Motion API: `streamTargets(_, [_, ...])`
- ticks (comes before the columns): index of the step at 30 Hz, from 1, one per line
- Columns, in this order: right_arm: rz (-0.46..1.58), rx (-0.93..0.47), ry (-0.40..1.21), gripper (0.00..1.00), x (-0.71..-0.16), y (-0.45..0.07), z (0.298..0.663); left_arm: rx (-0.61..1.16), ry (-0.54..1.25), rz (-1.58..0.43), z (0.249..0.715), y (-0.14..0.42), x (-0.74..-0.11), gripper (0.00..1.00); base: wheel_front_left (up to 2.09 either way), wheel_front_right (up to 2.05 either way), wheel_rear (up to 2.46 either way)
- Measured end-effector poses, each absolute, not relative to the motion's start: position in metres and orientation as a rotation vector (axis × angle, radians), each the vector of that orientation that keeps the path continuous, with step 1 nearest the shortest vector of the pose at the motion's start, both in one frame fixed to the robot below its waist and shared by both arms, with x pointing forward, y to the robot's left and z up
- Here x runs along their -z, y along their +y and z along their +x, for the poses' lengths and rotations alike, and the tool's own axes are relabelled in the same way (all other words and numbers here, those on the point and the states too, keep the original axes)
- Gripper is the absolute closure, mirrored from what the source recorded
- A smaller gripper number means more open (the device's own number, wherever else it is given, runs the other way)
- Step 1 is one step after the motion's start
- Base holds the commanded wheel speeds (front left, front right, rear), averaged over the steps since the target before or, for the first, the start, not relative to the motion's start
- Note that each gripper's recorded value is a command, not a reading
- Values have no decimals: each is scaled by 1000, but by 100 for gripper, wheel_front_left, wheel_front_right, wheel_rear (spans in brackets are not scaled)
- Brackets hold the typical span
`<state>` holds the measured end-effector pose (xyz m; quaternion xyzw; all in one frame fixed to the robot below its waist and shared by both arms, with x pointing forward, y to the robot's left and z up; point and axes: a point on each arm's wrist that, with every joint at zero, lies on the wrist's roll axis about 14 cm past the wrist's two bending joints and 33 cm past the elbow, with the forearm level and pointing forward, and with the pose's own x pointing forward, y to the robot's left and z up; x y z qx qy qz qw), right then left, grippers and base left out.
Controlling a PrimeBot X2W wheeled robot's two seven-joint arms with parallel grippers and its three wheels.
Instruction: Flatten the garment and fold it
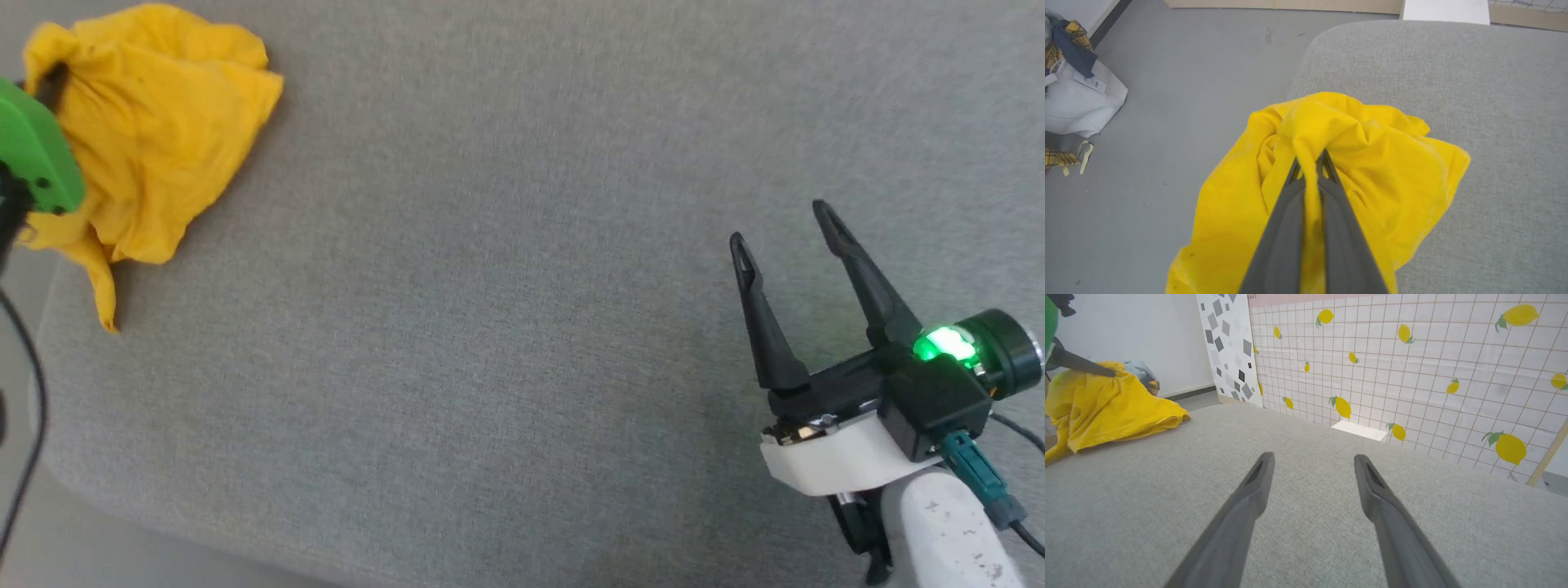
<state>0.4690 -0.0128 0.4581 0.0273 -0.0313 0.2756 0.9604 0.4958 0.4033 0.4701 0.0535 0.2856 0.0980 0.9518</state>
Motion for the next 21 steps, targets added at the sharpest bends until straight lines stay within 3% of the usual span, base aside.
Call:
streamTargets(10, [66,-499,-127,0,-496,-28,448,-117,304,183,508,380,-594,100,0,0,0])
streamTargets(21, [73,-374,-214,0,-543,-73,415,41,6,222,491,308,-739,100,0,0,0])
